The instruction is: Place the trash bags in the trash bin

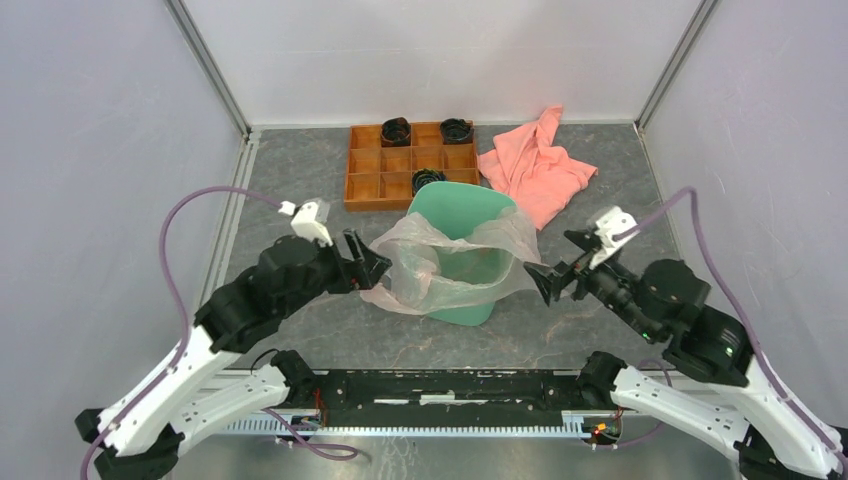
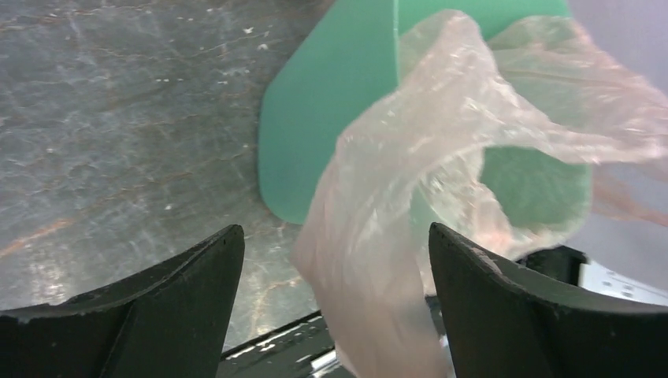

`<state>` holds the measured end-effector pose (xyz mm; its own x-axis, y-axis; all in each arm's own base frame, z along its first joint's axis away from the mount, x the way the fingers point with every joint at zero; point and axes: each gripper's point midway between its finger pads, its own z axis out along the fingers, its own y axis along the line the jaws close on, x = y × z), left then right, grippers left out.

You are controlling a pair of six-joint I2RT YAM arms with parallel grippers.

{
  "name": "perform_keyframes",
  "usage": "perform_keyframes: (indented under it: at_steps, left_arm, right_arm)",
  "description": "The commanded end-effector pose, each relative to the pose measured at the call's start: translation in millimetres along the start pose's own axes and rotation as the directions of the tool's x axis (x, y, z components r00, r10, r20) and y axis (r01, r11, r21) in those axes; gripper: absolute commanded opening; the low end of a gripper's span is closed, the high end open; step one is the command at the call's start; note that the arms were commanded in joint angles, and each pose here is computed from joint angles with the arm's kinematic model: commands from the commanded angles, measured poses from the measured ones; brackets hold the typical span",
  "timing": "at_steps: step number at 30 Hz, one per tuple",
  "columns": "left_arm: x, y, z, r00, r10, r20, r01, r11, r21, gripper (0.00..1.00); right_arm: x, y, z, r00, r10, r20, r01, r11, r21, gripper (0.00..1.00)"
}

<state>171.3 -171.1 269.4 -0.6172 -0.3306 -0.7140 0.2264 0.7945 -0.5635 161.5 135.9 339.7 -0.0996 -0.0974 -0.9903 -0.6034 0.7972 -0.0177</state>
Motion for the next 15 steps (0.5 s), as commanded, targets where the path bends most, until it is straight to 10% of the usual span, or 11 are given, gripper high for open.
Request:
perform_keyframes:
  at_steps: [1,5,9,15]
  left_arm:
    - [-23,5,11,0.992,0.123,0.041,-0.118,0.989,-0.093,0.88]
    - [-35,7,20,0.986,0.16,0.052,-0.15,0.976,-0.156,0.73]
    - [-44,5,26,0.98,0.192,0.058,-0.178,0.967,-0.183,0.6]
    - [-50,-1,39,0.982,0.176,0.064,-0.165,0.975,-0.151,0.45]
  right_arm:
    - [-14,1,27,0.999,-0.041,0.008,0.041,0.999,0.03,0.98]
    - [-14,-18,38,1.0,-0.024,-0.015,0.026,0.986,0.167,0.94]
    - [-17,-46,40,0.999,0.028,-0.022,-0.018,0.934,0.356,0.55]
    - [-23,-56,60,0.997,-0.009,-0.076,0.042,0.894,0.446,0.27]
